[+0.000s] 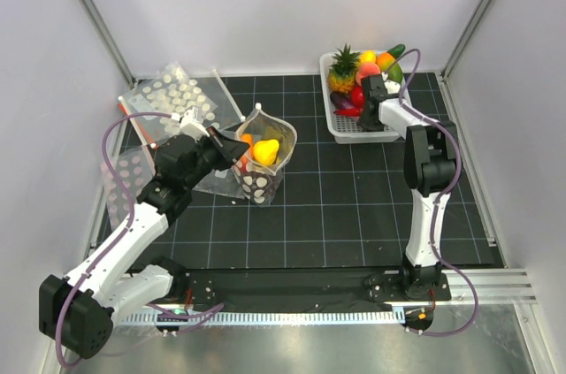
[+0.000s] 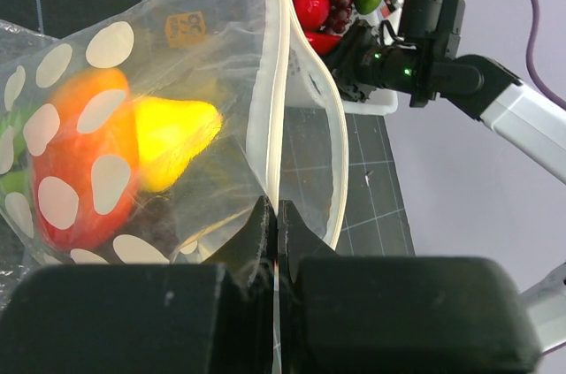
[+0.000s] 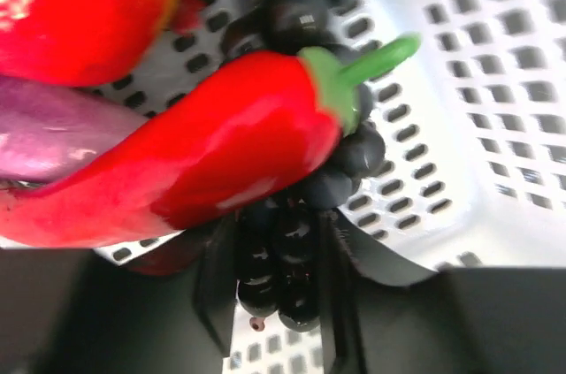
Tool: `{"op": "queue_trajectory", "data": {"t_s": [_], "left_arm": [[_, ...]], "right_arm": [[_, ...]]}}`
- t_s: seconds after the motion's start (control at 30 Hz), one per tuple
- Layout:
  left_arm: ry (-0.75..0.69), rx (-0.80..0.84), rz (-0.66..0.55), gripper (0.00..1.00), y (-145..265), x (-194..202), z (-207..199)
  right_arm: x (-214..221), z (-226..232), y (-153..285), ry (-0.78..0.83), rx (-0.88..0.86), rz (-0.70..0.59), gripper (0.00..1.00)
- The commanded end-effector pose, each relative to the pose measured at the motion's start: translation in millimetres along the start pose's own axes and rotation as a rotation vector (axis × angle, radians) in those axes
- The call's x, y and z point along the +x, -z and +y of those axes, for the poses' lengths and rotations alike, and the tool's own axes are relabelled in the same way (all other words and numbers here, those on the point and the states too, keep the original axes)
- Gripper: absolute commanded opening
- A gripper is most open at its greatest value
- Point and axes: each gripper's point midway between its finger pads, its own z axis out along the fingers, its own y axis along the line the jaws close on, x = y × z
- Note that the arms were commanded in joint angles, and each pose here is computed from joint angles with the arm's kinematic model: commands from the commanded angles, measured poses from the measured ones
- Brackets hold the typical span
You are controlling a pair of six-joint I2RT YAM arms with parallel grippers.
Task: Place the food in the zip-top bag and seal the zipper
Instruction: Pick up the fake fruit from the bin.
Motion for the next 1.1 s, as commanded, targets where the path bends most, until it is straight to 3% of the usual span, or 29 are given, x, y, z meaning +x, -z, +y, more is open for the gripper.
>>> {"op": "queue_trajectory", "data": {"t_s": [0.0,0.2,0.67,0.9,1.07], "left_arm": [[-0.019,0.052,-0.047,0.00,3.1,-15.4,-15.2],[-0.024,0.044,-0.050,0.00,2.9,-15.9,-13.5],[-0.023,0.038,-0.043,0.00,0.6,-14.2,-11.8],[-0.021,0.037,-0.033,0.00,-1.9,-12.2,-10.8],[-0.018,0.043,-0.032,0.00,-2.2,-12.1,-11.9]], "right_arm": [[-18.3,-1.8,31.9,-0.070,-0.062,-0.061,0.34],[-33.1,-0.5,72.4,-0.080,-0.103,-0.140,0.33],[-49.1,36.1,226.9,0.015,-0.352,-0.426,0.33],[-52.8,25.4,242.8,-0.003,-0.342,-0.466,0.33],[-42.0,50.9,261.0,0.040,-0.509,-0.469,0.32]]}}
